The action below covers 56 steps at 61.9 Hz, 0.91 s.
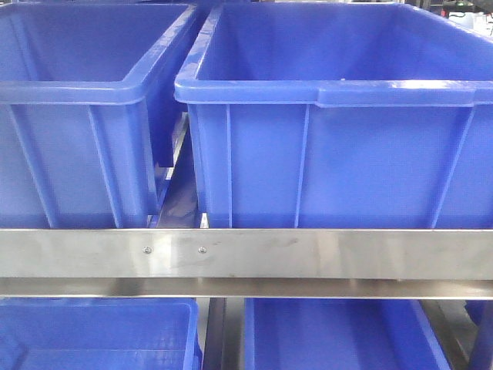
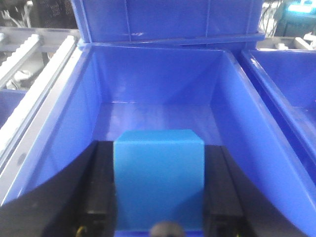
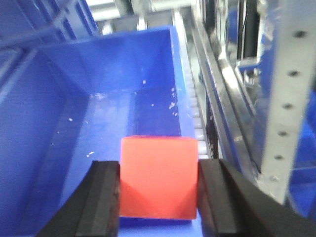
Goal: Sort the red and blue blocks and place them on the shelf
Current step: 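Lower the blue and red cubes down into the bins, then open both grippers to release the cubes into the bins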
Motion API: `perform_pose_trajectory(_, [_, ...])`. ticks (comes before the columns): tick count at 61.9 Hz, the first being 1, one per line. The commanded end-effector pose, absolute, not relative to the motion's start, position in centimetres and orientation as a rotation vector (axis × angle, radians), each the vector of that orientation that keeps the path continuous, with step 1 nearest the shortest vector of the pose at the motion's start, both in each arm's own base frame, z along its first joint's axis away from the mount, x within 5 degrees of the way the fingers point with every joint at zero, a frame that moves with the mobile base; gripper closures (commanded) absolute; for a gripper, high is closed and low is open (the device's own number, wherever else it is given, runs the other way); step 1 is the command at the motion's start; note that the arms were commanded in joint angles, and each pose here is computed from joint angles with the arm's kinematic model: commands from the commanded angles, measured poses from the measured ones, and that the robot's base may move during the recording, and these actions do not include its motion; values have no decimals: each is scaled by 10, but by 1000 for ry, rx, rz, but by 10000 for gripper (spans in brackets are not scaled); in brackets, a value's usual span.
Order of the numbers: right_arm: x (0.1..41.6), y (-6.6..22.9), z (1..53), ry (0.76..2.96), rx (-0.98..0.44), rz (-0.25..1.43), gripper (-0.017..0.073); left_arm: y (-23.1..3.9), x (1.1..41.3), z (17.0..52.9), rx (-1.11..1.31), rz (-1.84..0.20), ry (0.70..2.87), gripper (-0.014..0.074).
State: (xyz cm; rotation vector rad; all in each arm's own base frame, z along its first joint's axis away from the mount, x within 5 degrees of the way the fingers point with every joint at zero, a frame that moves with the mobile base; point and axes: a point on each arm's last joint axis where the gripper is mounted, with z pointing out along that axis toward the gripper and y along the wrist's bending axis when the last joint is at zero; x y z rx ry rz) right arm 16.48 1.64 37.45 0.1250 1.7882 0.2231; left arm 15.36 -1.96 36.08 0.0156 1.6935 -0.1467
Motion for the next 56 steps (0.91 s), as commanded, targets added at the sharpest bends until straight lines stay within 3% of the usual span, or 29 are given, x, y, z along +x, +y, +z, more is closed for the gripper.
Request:
perform_pose_trajectory(1, [185,27,400,1677,67,264,501,-25,175,386,31,-169,1616,467])
perform_pose_trajectory(17, [257,66,394,1756,-42,320,501,-36,246,387,35,-160,1717,467])
perform_pose_trajectory(35, [305,79,370,1856,-71,278,487,-43,290,367,22,-167,1813,463])
perform_pose_trajectory(39, [308,79,366,1875,-96,253,407,-44,296,359,23,-164,1837,454])
perform_pose_trajectory(43, [310,80,362,1891,-114,232,267,-44,300,353,24,-160,1859,408])
perform_pose_trajectory(49, [311,80,361,1890,-122,226,79,-45,305,348,25,-159,1875,251])
perform_pose_trajectory(53, [311,80,362,1879,-127,224,50,-45,305,347,15,-166,1880,135])
perform_pose_trajectory(56, [311,80,363,1874,-127,225,52,-45,305,347,-1,-181,1881,104])
